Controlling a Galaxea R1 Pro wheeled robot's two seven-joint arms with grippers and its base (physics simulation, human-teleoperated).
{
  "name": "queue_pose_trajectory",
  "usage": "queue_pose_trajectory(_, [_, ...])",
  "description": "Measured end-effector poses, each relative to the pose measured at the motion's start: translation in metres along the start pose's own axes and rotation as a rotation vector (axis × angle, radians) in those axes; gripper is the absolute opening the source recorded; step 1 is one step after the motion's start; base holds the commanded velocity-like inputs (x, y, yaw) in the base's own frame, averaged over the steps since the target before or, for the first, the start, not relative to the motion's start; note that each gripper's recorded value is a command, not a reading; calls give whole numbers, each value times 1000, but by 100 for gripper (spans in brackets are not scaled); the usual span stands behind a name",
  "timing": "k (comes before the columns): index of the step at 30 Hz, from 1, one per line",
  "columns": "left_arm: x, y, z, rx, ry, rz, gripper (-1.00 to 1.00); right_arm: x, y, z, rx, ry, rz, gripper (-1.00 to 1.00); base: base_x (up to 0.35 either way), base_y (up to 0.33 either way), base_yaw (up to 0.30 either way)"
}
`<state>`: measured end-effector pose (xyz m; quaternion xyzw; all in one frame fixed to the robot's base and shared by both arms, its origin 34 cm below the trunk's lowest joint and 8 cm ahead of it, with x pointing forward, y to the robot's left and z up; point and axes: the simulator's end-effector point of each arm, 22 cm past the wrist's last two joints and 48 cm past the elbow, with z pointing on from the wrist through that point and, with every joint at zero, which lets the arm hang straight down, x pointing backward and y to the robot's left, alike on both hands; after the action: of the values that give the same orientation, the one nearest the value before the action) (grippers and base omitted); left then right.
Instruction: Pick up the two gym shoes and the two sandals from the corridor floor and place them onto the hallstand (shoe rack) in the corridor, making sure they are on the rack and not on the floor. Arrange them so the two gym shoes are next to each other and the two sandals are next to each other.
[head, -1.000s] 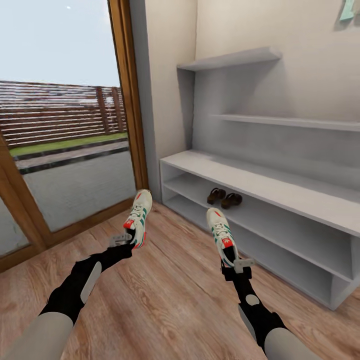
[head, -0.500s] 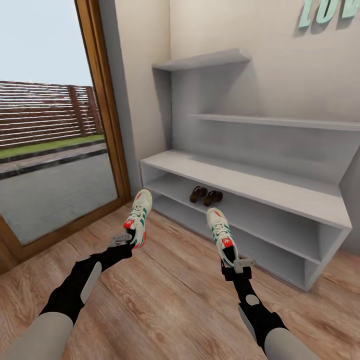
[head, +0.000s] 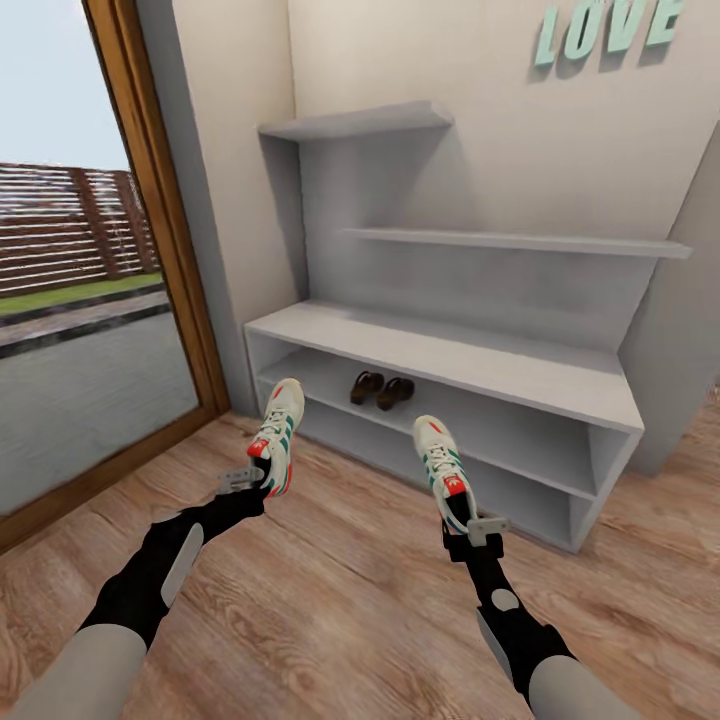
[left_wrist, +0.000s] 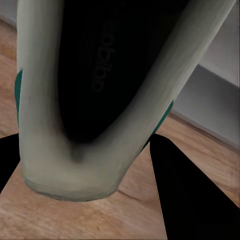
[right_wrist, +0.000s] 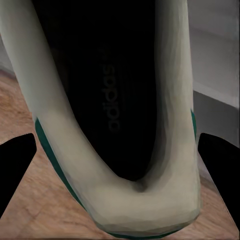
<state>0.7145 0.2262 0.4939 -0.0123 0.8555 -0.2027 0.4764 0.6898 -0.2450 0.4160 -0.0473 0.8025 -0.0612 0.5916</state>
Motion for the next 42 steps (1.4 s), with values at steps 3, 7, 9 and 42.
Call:
queue_pose_trajectory(3, [0, 0, 0, 0, 0, 0, -100, 0, 0, 0, 0, 0, 0, -100, 139, 170, -257])
queue_pose_trajectory(7, [0, 0, 0, 0, 0, 1, -100, 0, 0, 0, 0, 0, 0, -100, 176, 260, -257])
queue_pose_trajectory(9, [0, 0, 0, 0, 0, 1, -100, 0, 0, 0, 0, 0, 0, -100, 136, 182, -257])
queue_pose_trajectory(42, [0, 0, 0, 2, 0, 0, -100, 0, 0, 0, 0, 0, 0, -100, 5, 92, -257])
